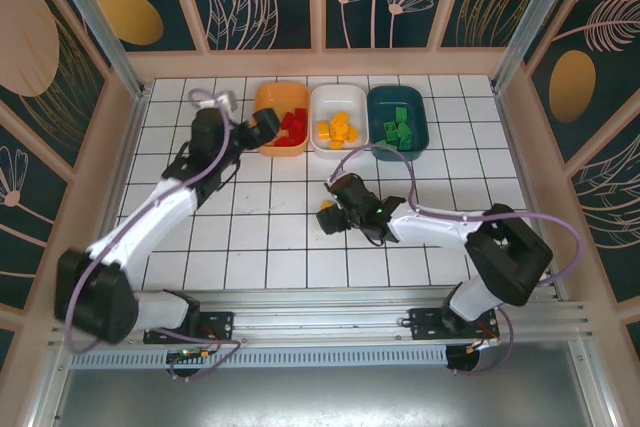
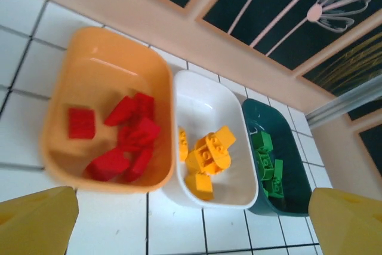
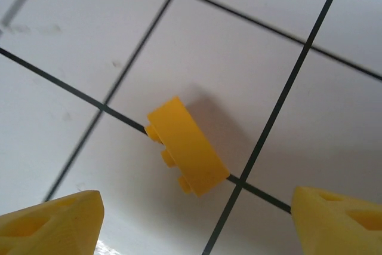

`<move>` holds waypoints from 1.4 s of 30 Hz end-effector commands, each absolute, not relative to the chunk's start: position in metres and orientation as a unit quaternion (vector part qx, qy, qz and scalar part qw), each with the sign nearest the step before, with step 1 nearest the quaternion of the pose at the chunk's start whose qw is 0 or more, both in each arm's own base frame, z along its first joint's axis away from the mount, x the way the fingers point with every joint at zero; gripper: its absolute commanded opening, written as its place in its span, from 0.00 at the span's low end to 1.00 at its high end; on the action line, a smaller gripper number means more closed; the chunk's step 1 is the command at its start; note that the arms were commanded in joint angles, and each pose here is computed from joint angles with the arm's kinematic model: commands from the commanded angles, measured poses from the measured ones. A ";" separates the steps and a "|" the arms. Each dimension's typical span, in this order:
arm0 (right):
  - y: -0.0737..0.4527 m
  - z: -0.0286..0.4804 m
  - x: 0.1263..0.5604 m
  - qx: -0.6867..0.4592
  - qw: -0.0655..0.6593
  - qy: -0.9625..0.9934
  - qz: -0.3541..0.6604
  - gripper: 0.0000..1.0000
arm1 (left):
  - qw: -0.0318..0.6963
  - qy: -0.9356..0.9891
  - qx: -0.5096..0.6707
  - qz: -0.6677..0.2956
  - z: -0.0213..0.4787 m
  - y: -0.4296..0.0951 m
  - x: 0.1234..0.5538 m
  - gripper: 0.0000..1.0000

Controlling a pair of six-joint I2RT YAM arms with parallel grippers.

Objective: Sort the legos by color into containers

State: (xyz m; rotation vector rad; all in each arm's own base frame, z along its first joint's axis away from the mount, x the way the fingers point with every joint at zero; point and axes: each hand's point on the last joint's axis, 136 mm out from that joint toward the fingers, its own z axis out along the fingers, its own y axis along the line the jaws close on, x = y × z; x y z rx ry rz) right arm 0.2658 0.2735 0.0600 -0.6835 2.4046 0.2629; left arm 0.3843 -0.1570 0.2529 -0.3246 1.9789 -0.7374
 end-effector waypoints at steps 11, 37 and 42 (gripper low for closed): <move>0.296 0.041 0.284 -0.288 0.302 0.907 0.066 0.66 | 0.465 0.816 -0.255 -0.229 0.207 -0.072 0.275 0.98; 0.270 0.166 0.376 -0.146 0.439 0.873 0.154 0.27 | 0.443 0.821 -0.251 -0.259 0.207 -0.109 0.340 0.99; 0.240 0.170 0.436 -0.076 0.440 0.882 0.152 0.27 | 0.404 0.836 -0.256 -0.269 0.175 -0.126 0.358 0.99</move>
